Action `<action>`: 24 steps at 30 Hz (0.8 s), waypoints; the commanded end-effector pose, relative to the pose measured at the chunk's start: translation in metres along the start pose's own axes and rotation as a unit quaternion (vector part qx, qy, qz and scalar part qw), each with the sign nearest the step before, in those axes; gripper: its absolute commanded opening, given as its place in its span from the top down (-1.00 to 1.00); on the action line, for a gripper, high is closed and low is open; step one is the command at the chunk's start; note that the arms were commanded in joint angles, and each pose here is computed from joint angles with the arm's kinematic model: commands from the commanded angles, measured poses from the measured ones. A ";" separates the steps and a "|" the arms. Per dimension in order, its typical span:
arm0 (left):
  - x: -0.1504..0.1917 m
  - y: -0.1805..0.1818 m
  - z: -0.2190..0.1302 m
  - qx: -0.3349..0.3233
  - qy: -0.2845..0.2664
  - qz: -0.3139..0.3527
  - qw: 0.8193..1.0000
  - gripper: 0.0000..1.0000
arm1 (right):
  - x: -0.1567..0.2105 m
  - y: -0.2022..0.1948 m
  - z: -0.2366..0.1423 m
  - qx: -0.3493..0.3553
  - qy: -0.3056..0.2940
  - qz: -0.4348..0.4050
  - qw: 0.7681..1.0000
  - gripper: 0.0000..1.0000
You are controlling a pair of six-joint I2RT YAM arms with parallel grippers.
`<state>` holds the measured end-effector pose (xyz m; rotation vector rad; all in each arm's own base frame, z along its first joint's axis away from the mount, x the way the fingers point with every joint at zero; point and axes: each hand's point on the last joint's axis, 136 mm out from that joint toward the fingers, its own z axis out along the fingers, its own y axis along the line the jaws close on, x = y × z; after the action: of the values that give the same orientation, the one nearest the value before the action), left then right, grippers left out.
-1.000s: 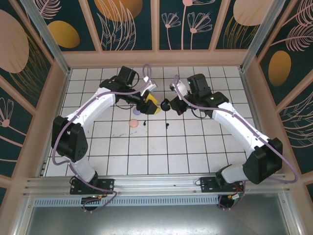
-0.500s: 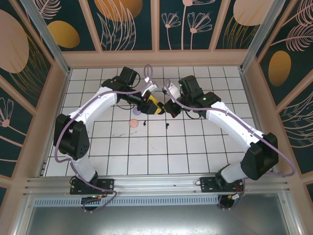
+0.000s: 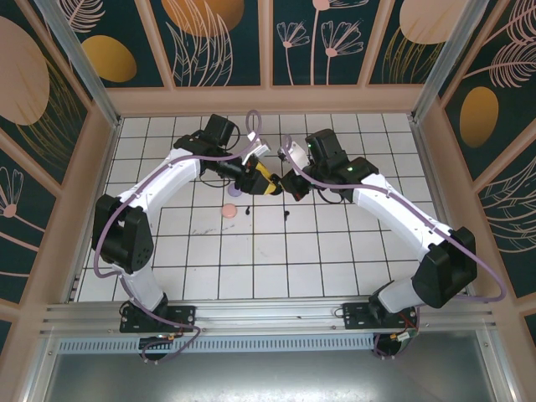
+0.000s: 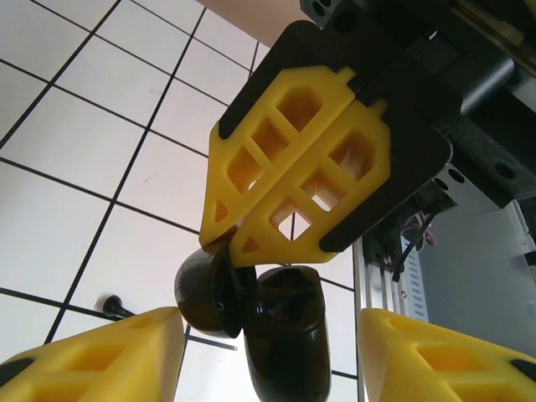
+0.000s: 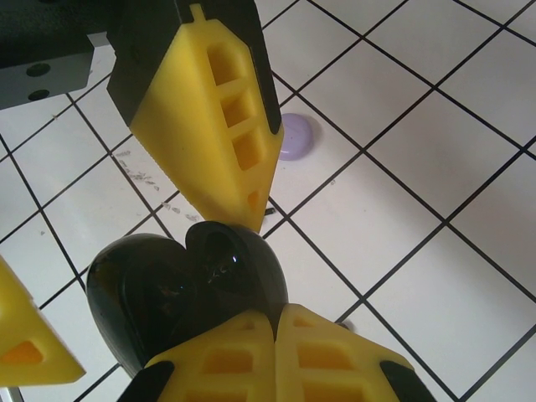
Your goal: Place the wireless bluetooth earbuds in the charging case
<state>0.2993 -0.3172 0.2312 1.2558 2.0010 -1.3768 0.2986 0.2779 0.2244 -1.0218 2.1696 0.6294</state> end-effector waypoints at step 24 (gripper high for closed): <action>0.002 -0.001 0.006 0.032 -0.010 -0.002 0.999 0.75 | -0.032 0.001 -0.010 0.011 -0.045 -0.006 0.999 1.00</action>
<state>0.2975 -0.3184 0.2304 1.2502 1.9961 -1.4238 0.3058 0.2772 0.2312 -0.9988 2.1518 0.5988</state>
